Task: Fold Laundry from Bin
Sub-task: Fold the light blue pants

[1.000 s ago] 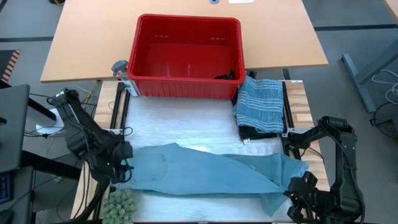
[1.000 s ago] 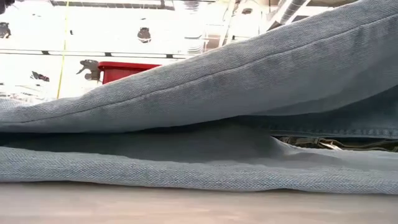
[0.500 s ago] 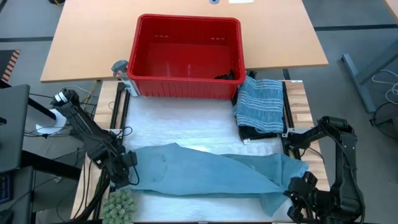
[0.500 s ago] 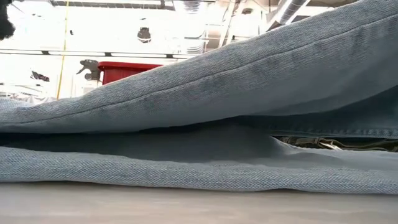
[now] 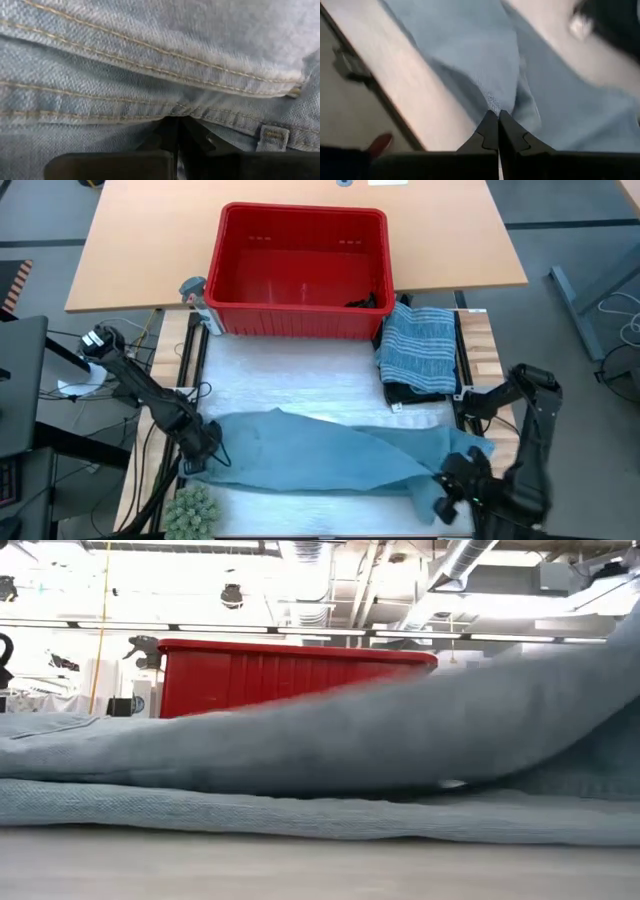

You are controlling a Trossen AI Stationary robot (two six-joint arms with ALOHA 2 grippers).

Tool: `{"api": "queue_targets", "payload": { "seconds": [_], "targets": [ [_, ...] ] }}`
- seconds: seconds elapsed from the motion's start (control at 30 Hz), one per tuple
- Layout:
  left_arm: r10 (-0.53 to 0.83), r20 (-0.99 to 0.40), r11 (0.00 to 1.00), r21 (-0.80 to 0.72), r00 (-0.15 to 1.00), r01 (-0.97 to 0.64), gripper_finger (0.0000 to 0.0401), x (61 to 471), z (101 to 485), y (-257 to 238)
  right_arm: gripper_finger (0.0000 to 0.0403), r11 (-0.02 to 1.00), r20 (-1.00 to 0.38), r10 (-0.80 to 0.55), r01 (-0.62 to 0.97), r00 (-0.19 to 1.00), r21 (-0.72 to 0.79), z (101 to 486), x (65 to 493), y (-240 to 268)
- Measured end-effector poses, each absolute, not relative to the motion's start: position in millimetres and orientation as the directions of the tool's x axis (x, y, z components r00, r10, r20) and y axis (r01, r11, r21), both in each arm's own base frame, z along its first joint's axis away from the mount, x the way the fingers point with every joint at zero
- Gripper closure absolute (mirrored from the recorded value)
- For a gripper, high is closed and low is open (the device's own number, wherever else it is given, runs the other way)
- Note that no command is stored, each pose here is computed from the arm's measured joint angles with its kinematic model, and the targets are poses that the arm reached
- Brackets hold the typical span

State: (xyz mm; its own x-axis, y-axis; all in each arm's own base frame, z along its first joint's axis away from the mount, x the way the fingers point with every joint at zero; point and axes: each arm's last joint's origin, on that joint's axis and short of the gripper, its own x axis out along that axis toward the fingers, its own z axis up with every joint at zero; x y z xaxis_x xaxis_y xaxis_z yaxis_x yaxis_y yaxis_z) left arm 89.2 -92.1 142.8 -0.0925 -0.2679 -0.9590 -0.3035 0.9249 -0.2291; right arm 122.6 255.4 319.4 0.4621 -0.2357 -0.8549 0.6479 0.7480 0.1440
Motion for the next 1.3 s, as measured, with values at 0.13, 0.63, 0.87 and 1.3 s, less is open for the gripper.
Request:
{"api": "queue_targets", "payload": {
  "seconds": [0.13, 0.63, 0.87, 1.3],
  "targets": [
    [-0.255, -0.961, 0.926, -0.211, -0.107, -0.311, 0.0400, 87, 139, -84, 0.0385, 0.783, -0.837, -0.272, 0.614, 0.475, 0.094, 320, 154, 242],
    [-0.345, -0.938, 0.853, -0.315, 0.004, -0.417, 0.0400, 88, 168, -83, 0.0363, 0.935, -0.983, -0.058, 0.355, 0.172, 0.007, 316, 174, 234],
    [-0.307, -0.855, 0.750, -0.488, 0.418, -0.446, 0.0401, 105, 238, -84, 0.0307, 0.893, -0.974, -0.067, 0.448, 0.216, 0.038, 317, 182, 231],
    [-0.111, -0.531, 0.830, -0.514, 0.840, -0.216, 0.0401, 187, 316, -64, 0.0176, 0.832, -0.982, -0.072, 0.553, 0.175, 0.037, 339, 157, 234]
  ]
}}
